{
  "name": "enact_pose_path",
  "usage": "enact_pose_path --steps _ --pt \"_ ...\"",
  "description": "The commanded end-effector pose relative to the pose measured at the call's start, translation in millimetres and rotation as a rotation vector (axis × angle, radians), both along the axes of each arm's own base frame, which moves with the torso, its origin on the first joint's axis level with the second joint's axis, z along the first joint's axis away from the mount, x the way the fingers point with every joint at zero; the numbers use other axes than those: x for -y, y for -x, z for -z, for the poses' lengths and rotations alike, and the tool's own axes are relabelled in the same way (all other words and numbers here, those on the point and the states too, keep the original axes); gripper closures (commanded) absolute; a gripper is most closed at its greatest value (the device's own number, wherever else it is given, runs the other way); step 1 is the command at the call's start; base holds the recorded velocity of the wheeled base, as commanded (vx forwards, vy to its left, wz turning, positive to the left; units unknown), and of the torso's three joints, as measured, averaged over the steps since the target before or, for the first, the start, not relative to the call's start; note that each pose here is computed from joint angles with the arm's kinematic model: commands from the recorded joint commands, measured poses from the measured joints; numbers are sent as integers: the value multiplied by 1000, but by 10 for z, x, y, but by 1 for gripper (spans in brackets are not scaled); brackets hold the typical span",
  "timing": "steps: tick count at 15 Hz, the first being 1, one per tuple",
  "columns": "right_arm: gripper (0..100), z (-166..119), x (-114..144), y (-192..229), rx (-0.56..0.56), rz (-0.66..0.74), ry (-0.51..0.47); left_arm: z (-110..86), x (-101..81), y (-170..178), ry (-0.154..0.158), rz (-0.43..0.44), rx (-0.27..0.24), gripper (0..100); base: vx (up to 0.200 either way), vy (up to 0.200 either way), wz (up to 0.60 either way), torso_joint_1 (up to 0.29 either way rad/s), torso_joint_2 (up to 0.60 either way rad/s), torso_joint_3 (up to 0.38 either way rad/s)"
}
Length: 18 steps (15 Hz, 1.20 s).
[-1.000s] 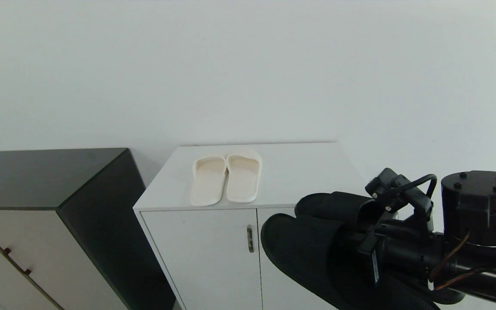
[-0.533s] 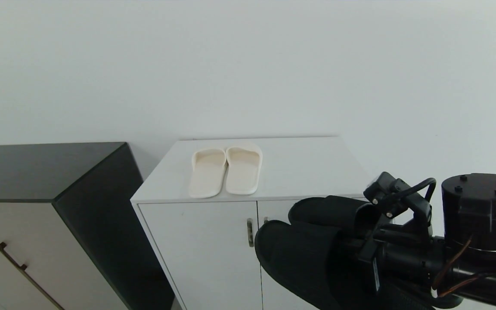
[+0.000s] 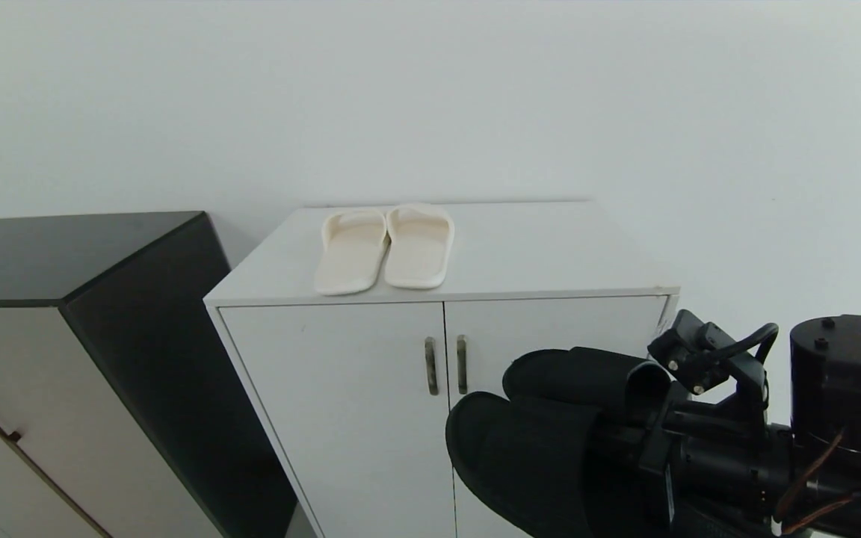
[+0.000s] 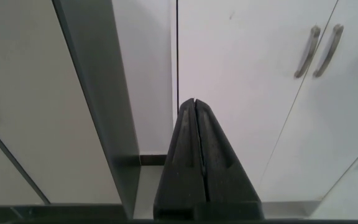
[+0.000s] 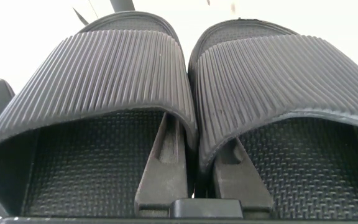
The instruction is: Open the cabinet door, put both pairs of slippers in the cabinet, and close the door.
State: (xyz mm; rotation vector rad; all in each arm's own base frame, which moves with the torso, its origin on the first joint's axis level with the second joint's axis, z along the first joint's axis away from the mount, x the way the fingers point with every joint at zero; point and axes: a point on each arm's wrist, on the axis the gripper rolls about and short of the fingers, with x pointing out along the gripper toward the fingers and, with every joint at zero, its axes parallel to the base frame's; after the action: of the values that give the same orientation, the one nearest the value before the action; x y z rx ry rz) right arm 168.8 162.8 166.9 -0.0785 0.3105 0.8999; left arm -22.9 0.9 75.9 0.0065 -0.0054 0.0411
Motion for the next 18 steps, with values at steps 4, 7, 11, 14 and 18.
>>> enact_pose_path --steps 4,7,11,14,18 --pt "100 -11 9 24 3 -6 -3 1 0 -1 0 0 -2 100 0 0 0 -190 498 309" --pt "100 3 12 32 6 -10 4 -1 0 -1 -1 0 -1 100 0 0 0 -170 489 307" --pt "100 11 14 29 11 -12 13 -1 0 -1 0 0 -1 100 0 0 0 -149 472 326" --pt "100 21 6 26 8 -13 16 -1 0 -1 23 1 0 0 0 0 0 -111 456 342" --pt "100 23 9 24 7 -12 17 -1 0 -1 13 1 0 0 0 0 0 -62 447 377"
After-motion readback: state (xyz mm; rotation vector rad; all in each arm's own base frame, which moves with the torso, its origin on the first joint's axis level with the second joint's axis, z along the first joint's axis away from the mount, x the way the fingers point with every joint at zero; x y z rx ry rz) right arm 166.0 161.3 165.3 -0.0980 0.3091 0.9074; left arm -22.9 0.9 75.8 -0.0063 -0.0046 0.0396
